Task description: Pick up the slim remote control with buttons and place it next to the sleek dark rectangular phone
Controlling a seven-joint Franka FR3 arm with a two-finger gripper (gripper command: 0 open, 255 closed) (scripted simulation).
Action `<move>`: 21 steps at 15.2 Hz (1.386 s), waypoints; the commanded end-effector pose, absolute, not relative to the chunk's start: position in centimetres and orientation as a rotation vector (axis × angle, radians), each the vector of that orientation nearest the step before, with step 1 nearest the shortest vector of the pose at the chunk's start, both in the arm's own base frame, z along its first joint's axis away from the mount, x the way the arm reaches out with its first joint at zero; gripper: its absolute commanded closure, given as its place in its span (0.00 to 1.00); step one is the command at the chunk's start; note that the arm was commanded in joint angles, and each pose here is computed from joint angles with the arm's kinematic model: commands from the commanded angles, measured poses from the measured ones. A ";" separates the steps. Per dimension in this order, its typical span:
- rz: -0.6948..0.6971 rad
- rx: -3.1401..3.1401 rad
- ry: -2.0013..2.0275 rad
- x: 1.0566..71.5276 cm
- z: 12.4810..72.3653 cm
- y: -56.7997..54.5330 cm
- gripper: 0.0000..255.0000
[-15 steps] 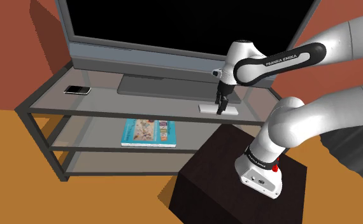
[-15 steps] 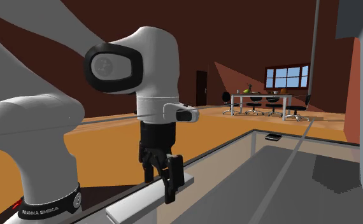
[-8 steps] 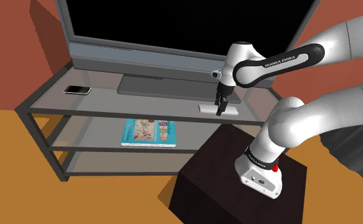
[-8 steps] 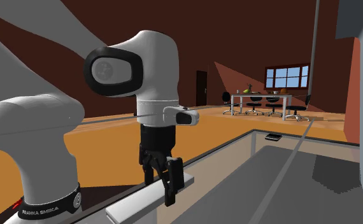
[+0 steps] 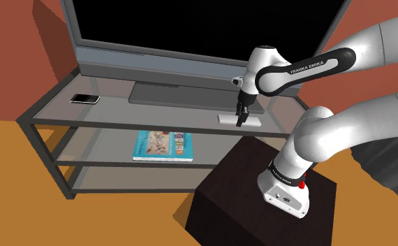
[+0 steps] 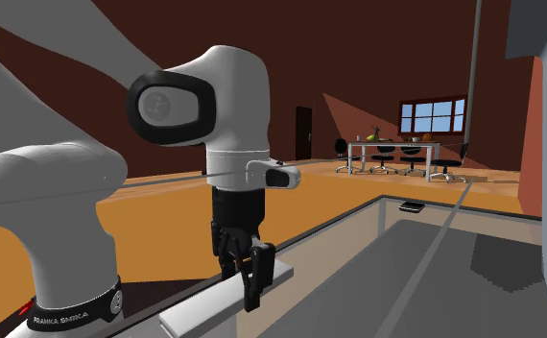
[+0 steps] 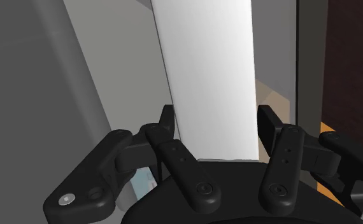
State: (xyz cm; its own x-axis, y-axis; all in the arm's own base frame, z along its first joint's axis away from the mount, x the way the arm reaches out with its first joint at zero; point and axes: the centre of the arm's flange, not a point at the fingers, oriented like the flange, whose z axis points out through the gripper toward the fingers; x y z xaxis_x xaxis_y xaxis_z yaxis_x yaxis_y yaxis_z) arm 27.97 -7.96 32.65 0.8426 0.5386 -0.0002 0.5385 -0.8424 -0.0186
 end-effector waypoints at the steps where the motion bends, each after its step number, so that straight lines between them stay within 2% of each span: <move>1: 0.011 -2.998 -0.874 27.9 32.6 -8.0 1.00; 21: 0.011 -2.998 -0.875 29.0 41.4 -7.1 1.00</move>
State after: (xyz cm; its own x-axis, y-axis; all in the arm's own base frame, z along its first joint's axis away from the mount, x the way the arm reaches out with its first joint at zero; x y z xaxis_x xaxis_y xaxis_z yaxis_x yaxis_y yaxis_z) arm 28.47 -7.46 41.35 0.8429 0.5380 -0.0013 0.5379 -0.8428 -0.0198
